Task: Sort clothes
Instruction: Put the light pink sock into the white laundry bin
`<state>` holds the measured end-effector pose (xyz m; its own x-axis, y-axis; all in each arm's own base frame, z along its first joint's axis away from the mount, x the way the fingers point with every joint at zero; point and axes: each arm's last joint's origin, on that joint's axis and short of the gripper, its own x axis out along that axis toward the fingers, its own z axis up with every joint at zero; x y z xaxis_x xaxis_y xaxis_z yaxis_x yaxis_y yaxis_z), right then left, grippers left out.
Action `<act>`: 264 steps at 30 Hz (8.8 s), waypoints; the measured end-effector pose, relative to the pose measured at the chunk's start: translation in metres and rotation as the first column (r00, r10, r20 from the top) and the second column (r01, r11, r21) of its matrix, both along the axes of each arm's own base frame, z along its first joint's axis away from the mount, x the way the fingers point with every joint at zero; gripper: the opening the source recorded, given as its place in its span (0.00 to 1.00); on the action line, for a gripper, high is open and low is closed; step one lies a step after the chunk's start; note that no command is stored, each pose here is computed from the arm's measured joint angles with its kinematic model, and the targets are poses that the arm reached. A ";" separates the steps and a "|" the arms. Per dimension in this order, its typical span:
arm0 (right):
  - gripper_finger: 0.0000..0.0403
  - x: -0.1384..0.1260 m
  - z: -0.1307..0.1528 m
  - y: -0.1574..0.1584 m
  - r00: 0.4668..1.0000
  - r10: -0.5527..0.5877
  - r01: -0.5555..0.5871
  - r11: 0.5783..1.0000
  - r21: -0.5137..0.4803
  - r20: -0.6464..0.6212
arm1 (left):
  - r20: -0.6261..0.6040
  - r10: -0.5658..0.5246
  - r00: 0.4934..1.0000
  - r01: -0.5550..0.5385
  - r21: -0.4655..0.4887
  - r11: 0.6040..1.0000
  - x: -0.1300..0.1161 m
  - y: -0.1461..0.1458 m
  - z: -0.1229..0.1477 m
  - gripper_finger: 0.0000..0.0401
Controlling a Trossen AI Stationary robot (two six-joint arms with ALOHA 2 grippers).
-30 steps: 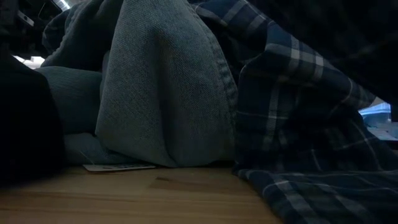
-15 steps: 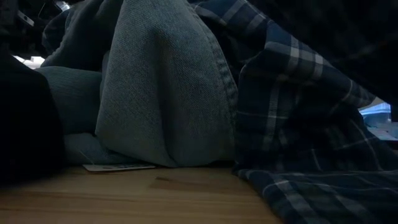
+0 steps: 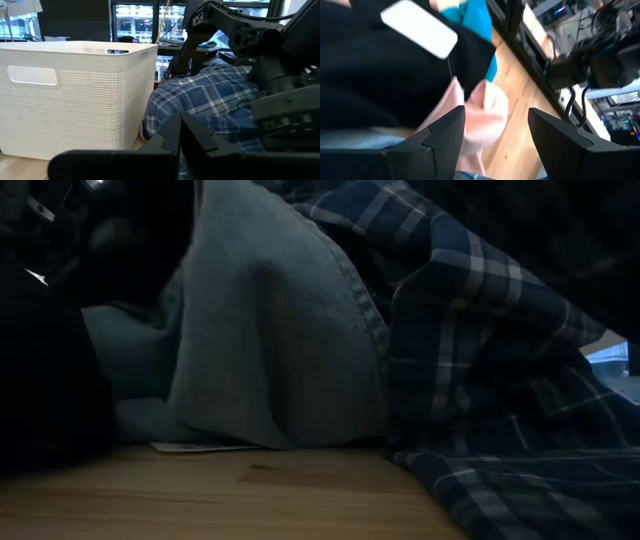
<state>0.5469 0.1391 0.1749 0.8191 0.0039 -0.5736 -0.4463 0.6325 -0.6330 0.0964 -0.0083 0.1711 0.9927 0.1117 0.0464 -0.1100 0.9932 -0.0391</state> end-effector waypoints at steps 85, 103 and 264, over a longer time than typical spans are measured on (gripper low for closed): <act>0.07 -0.134 0.255 -0.076 0.964 -0.184 0.227 0.945 -0.235 0.191 | 0.000 0.000 1.000 0.000 0.000 1.000 0.000 0.000 0.000 0.00; 0.07 -0.179 0.275 -0.130 0.667 -0.690 0.697 0.446 -0.562 0.281 | 0.000 0.000 1.000 0.000 0.000 1.000 0.000 0.000 0.000 0.00; 0.53 -0.315 -0.028 -0.002 0.871 -0.482 0.490 0.868 -0.084 0.098 | -0.789 -0.492 0.369 -0.154 -0.574 0.804 0.108 -0.199 0.003 0.00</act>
